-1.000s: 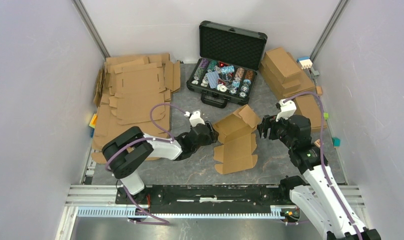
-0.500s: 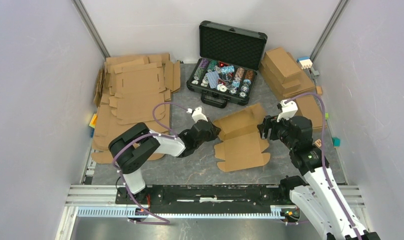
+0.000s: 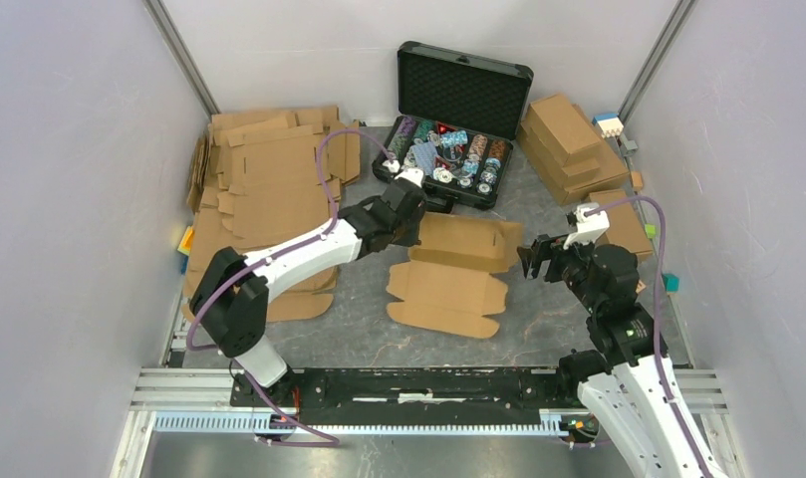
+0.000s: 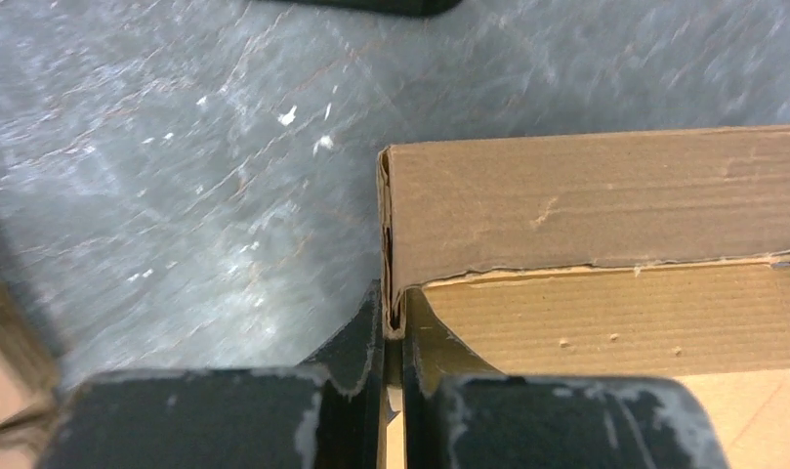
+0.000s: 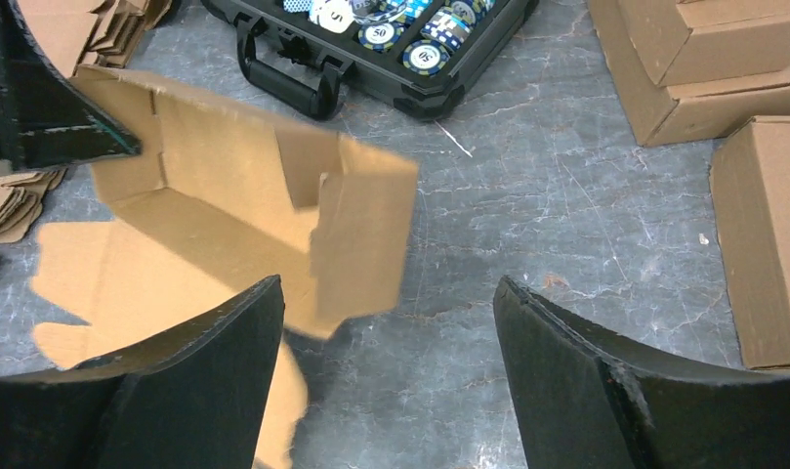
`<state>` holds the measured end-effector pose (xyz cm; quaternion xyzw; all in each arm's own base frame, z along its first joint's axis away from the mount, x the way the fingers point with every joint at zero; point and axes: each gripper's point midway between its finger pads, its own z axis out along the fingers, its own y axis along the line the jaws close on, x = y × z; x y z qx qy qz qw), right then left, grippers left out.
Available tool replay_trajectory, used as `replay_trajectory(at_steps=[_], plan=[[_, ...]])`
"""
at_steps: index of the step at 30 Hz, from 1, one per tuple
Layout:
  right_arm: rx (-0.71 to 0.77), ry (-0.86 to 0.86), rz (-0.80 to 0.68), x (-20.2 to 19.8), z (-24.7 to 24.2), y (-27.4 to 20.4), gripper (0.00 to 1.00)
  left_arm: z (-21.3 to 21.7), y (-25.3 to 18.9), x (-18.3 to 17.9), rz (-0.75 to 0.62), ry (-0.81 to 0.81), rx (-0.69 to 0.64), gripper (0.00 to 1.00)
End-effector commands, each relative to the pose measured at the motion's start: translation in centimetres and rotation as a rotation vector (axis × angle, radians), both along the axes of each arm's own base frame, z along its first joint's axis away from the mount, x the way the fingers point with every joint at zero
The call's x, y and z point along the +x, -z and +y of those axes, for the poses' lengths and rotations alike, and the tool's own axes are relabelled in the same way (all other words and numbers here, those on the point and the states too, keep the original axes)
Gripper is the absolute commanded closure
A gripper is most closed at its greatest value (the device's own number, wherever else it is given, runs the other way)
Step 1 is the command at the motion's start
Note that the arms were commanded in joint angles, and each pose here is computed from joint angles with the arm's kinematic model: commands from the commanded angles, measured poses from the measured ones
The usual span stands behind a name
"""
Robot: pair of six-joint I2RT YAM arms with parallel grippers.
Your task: Fold the paper box
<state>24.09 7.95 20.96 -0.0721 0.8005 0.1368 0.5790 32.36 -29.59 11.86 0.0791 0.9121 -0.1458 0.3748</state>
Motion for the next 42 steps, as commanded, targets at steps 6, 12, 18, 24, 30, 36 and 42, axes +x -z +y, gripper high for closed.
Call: replay_trajectory(at_steps=[6, 12, 18, 24, 30, 36, 42], plan=[[0.075, -0.048, 0.113, -1.6, 1.3, 3.2, 0.05, 6.4, 1.0, -6.6, 0.302, 0.418, 0.452, 0.98], [0.189, -0.132, 0.317, -4.2, 3.7, 8.8, 0.02, 6.1, 4.2, -7.2, 0.447, 0.414, 0.495, 0.98], [0.409, -0.229, 0.457, -7.0, 6.8, 13.7, 0.02, 6.3, 5.6, -7.2, 0.501, 0.387, 0.528, 0.93], [0.516, -0.272, 0.492, -8.1, 8.0, 15.3, 0.02, 5.8, 5.8, -7.1, 0.515, 0.386, 0.517, 0.68], [0.54, -0.303, 0.504, -8.5, 8.5, 15.3, 0.02, 5.2, 5.2, -7.2, 0.505, 0.394, 0.468, 0.59], [0.537, -0.322, 0.506, -8.9, 8.6, 15.4, 0.02, 5.6, 5.4, -7.0, 0.501, 0.377, 0.469, 0.57], [0.444, -0.355, 0.433, -8.2, 8.2, 13.9, 0.02, 5.5, 4.6, -7.0, 0.44, 0.366, 0.421, 0.57]])
